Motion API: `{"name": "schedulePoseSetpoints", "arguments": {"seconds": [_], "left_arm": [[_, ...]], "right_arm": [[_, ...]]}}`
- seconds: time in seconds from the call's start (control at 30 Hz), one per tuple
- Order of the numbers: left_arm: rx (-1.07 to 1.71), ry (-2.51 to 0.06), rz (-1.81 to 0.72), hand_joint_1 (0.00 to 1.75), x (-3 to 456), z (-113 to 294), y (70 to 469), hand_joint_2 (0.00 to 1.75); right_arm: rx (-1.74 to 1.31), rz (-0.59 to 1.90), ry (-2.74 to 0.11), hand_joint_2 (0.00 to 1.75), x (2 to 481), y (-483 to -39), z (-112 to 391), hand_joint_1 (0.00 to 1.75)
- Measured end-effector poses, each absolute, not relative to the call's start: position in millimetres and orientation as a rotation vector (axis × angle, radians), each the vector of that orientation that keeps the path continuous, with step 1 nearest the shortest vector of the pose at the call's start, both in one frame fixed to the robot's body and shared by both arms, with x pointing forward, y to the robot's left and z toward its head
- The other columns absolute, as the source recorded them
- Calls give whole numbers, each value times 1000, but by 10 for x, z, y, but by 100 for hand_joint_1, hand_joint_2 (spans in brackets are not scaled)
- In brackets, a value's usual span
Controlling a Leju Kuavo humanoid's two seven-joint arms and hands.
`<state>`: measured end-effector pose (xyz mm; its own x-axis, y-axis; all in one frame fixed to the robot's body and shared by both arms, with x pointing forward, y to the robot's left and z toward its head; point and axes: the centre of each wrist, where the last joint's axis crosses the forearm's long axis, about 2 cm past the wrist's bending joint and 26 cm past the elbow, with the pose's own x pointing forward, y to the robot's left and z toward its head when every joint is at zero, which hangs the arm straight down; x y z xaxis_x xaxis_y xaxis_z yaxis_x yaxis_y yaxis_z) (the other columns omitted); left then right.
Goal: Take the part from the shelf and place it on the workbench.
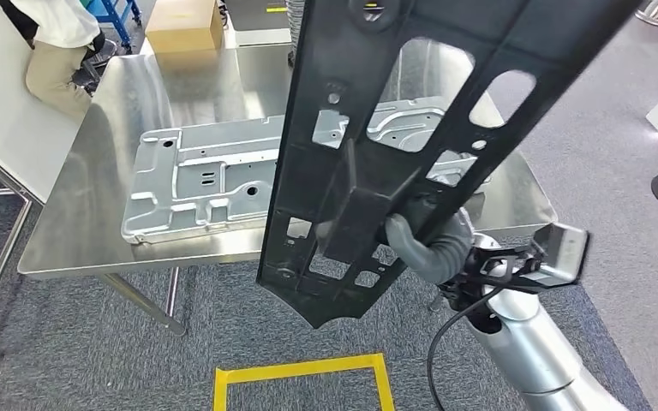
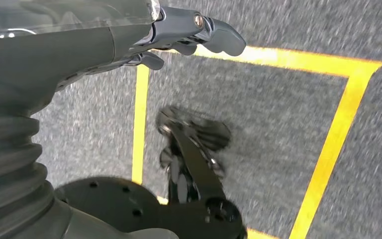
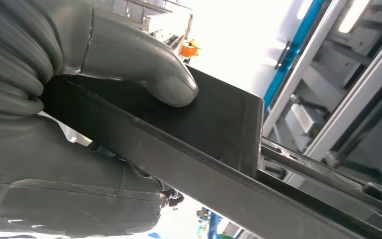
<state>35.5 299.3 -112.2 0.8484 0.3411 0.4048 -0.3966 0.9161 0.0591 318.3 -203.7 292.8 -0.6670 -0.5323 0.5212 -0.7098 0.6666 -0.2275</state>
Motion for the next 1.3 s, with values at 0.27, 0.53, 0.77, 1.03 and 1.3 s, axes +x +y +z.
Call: {"name": "schedulePoseSetpoints", "arguments": {"seconds": [0.27, 0.53, 0.77, 1.03, 1.3], "left_arm": [[138, -399, 390, 0, 349, -1123, 2982, 175], [126, -405, 382, 0, 353, -1123, 2974, 175], [130, -396, 388, 0, 380, -1120, 2960, 175], [136, -403, 398, 0, 354, -1122, 2951, 175], [136, -420, 420, 0, 354, -1123, 2935, 175]], "right_arm": [[1003, 641, -2475, 175, 3147, -2110, 3036, 175], [962, 668, -2492, 175, 3084, -2216, 2990, 175], [930, 703, -2528, 175, 3030, -2249, 3030, 175], [665, 723, -2598, 175, 3031, -2325, 3058, 175], [-327, 818, -2642, 175, 3258, -2746, 3169, 175]]}}
